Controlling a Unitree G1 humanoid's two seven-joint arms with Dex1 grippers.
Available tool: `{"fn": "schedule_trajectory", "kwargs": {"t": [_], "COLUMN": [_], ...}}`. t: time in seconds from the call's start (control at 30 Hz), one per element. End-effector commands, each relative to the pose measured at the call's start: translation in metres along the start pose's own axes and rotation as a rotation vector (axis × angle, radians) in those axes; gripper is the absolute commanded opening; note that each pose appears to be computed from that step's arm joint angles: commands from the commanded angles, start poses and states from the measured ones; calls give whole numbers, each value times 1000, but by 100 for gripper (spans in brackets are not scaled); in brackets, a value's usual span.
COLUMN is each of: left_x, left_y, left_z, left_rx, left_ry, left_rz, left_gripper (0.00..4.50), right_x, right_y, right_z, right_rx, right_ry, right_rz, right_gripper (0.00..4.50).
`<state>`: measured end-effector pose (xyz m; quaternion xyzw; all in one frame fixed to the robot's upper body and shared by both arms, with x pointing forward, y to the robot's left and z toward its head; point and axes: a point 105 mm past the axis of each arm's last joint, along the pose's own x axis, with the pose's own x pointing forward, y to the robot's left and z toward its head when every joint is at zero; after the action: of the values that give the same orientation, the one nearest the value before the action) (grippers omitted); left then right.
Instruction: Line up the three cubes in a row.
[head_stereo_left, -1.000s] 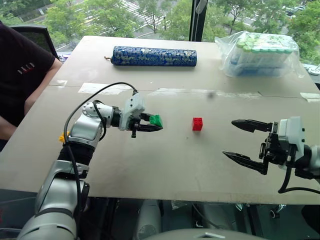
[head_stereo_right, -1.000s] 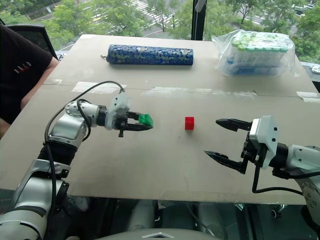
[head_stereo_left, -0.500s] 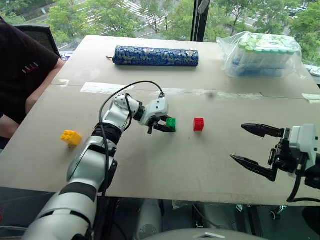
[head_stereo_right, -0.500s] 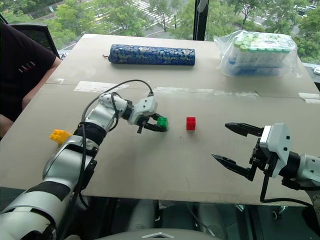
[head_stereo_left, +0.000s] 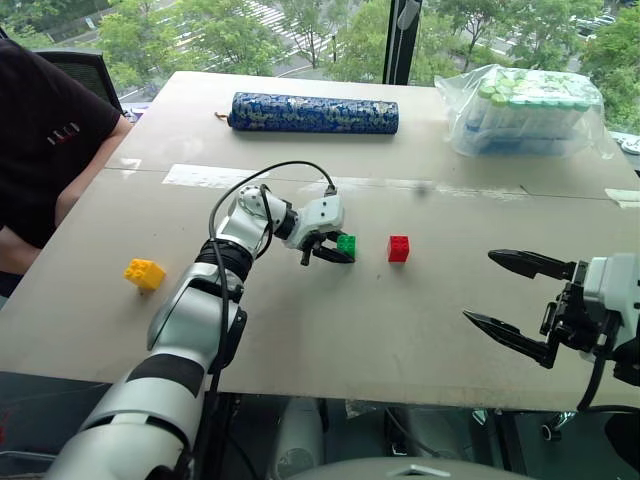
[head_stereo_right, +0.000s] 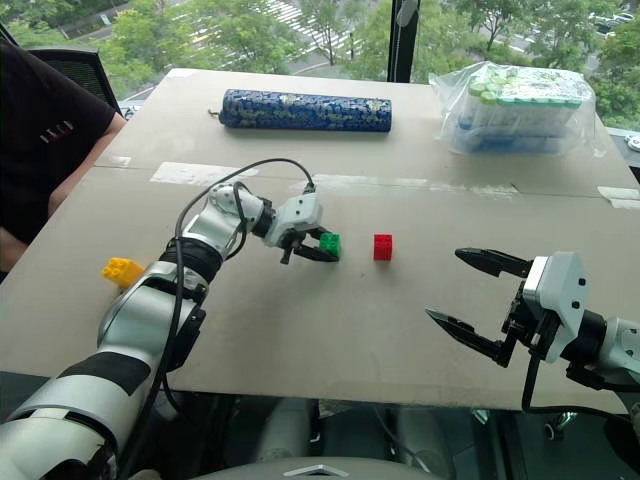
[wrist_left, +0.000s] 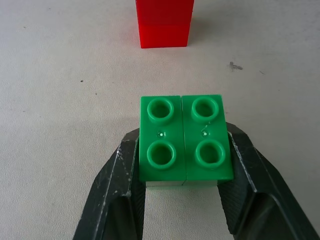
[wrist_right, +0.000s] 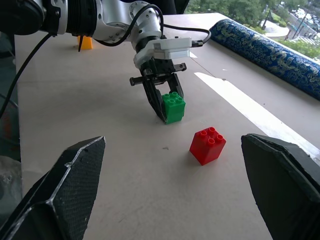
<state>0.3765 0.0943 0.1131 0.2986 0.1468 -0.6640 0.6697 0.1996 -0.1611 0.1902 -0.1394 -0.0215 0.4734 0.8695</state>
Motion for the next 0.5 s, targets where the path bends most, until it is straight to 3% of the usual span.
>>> {"fn": "schedule_trajectory", "kwargs": {"t": [0.03,0.07,0.2,0.37,0.5], "left_x": [-1,-1,-8,-47,-94], "left_y": [1,3,6,-1,-28], "left_z": [6,6,9,16,21], "left_rx": [32,34,39,36,-70], "left_ry": [-6,-8,-42,-156,-242], "left_rz": [-12,6,42,102,249], "left_gripper": [234,250,425,425,425], "right_x": [-1,-1,1,6,15], "right_y": [0,-1,-2,1,2], "right_z": [13,14,16,17,16], "right_rx": [-63,-63,-58,-47,-33], "right_ry": [-26,-29,-44,-59,-88], "right_rz": [-12,-13,-16,8,67], "right_gripper": [450,450,450,450,450]}}
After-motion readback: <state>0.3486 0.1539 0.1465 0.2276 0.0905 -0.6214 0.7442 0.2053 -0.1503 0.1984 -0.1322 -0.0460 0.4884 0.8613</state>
